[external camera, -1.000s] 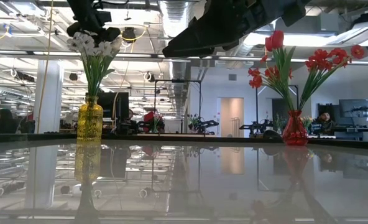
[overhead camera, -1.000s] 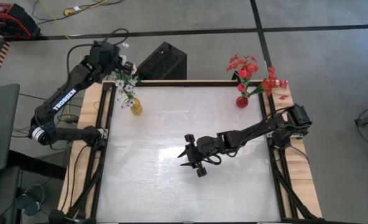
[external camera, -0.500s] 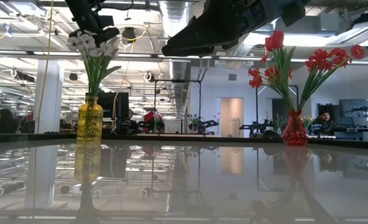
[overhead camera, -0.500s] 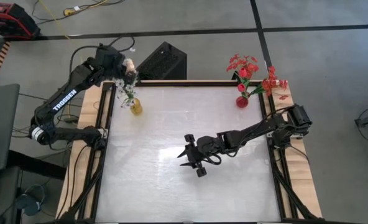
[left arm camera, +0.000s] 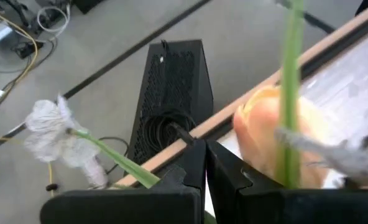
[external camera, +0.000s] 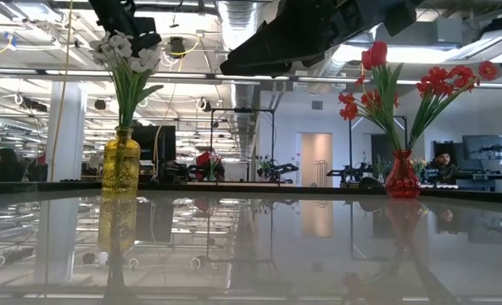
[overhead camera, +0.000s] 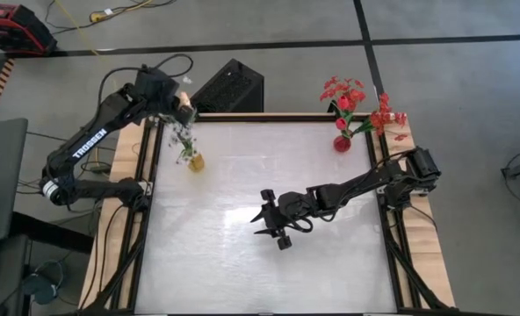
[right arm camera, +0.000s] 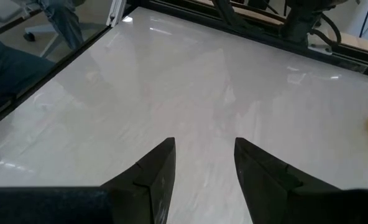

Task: Sort flowers into vase by color
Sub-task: Return to Home Position

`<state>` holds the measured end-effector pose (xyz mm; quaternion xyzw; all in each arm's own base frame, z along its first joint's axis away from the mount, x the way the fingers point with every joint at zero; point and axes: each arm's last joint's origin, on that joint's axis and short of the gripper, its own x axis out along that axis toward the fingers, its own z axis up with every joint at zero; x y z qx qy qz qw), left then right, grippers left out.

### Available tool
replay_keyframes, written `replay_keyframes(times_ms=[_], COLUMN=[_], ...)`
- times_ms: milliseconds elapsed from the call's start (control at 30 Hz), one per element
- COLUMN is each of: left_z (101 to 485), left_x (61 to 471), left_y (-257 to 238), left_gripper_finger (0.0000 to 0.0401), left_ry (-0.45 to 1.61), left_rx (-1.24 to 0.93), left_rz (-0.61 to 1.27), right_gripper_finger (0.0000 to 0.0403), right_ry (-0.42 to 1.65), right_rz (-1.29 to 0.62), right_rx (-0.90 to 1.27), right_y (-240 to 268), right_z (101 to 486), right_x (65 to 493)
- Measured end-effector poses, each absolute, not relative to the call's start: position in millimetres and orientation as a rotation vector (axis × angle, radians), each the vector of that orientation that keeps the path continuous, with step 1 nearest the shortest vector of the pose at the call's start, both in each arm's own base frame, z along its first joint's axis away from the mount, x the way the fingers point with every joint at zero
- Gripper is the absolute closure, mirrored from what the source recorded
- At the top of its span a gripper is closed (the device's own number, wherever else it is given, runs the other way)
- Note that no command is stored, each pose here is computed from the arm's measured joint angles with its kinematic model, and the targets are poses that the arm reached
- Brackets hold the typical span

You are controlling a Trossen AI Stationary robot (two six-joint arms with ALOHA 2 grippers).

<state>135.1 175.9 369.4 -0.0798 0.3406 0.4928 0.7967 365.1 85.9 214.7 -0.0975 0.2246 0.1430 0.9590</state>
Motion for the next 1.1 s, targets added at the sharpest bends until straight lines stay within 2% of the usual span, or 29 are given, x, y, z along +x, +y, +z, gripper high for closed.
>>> replay_keyframes(times_ms=[333,600,767,1100], left_z=[391,413,426,413], left_x=[120,105,93,75], left_y=[156,136,114,62], left_gripper_finger=[0.0397,0.0352,0.0327,0.0297], left_ry=[0.599,0.400,0.280,0.374], left_rx=[-0.110,-0.096,-0.090,-0.131], left_rz=[1.041,1.020,0.885,0.368], right_gripper_finger=[0.0214,0.0214,0.0214,0.0214], right_ry=[0.456,0.456,0.456,0.465], right_rz=[0.288,0.288,0.288,0.289], right_rx=[-0.191,-0.192,-0.192,-0.195], right_y=[86,86,86,86], right_z=[215,215,215,214], right_x=[365,365,365,365])
